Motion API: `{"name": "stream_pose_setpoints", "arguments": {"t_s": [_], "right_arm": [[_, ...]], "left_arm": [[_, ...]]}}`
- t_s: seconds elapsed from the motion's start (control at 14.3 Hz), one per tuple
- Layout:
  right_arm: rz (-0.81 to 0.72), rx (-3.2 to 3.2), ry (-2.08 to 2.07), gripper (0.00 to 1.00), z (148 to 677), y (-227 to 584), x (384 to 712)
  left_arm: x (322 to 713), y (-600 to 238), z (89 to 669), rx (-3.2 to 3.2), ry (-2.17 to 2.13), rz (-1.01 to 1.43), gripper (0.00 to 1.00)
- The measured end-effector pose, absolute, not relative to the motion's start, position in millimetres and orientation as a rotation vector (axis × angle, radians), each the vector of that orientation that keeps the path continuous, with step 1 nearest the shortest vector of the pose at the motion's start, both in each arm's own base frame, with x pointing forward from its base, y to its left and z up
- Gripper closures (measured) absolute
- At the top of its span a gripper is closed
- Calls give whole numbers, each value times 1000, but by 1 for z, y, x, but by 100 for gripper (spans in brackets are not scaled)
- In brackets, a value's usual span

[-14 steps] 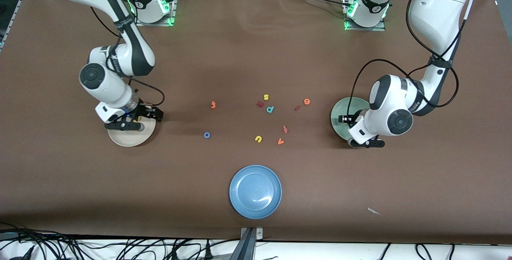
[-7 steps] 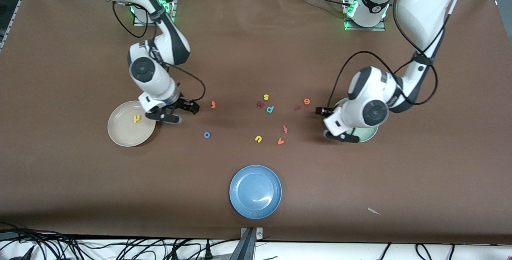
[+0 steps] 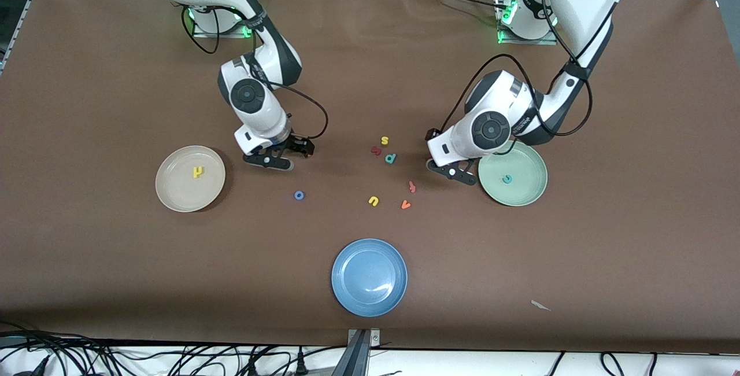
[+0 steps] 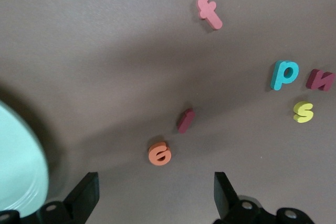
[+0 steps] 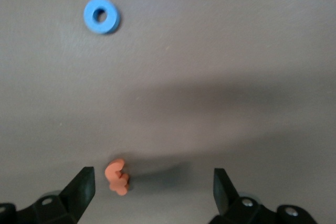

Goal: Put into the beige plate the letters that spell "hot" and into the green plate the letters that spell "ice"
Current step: 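Grasp orange 6 with the left gripper while the right gripper grasps another orange letter, then place orange 6 on the green plate while the right gripper places its letter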

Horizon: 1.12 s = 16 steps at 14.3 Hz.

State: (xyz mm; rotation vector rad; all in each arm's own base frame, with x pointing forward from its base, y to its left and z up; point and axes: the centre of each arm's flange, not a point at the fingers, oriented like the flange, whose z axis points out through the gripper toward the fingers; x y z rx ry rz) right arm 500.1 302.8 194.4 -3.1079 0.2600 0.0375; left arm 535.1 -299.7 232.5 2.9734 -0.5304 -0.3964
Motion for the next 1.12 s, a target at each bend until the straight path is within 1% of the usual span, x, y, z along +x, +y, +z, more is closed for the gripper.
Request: {"name": "stream_pose_setpoints", "arguments": {"t_s": [0.21, 0.28, 0.35, 0.42, 0.49, 0.56, 0.63, 0.7, 0.77, 0.91, 0.98, 1.05, 1.12], "right_arm": [[49, -3116, 220, 0, 184, 319, 496], [53, -3118, 208, 0, 180, 323, 495], [54, -3119, 197, 1, 177, 329, 495], [55, -3120, 189, 4, 174, 332, 495], [55, -3120, 185, 4, 172, 335, 496], [54, -3120, 183, 7, 171, 336, 497], [54, -3119, 183, 19, 170, 337, 498], [51, -3119, 183, 24, 171, 337, 499], [49, -3118, 182, 26, 171, 337, 499], [44, -3116, 183, 41, 174, 337, 501], [44, -3117, 183, 42, 174, 337, 501], [44, -3117, 185, 47, 174, 337, 501], [44, -3117, 184, 47, 174, 337, 501]], "left_arm": [[513, -299, 202, 2968, -552, -340, 6], [506, -301, 197, 2967, -572, -342, 11], [500, -306, 195, 2973, -615, -339, 12], [497, -310, 194, 2985, -673, -327, 17], [494, -313, 193, 2996, -714, -318, 17], [493, -314, 192, 3001, -733, -313, 19], [492, -314, 191, 2999, -735, -308, 19], [492, -314, 188, 2996, -733, -299, 19], [492, -314, 185, 2993, -730, -291, 20], [491, -310, 178, 2996, -750, -275, 22], [490, -308, 175, 3002, -776, -271, 28], [490, -307, 172, 3004, -794, -267, 28], [490, -307, 170, 3003, -799, -259, 31]]}}
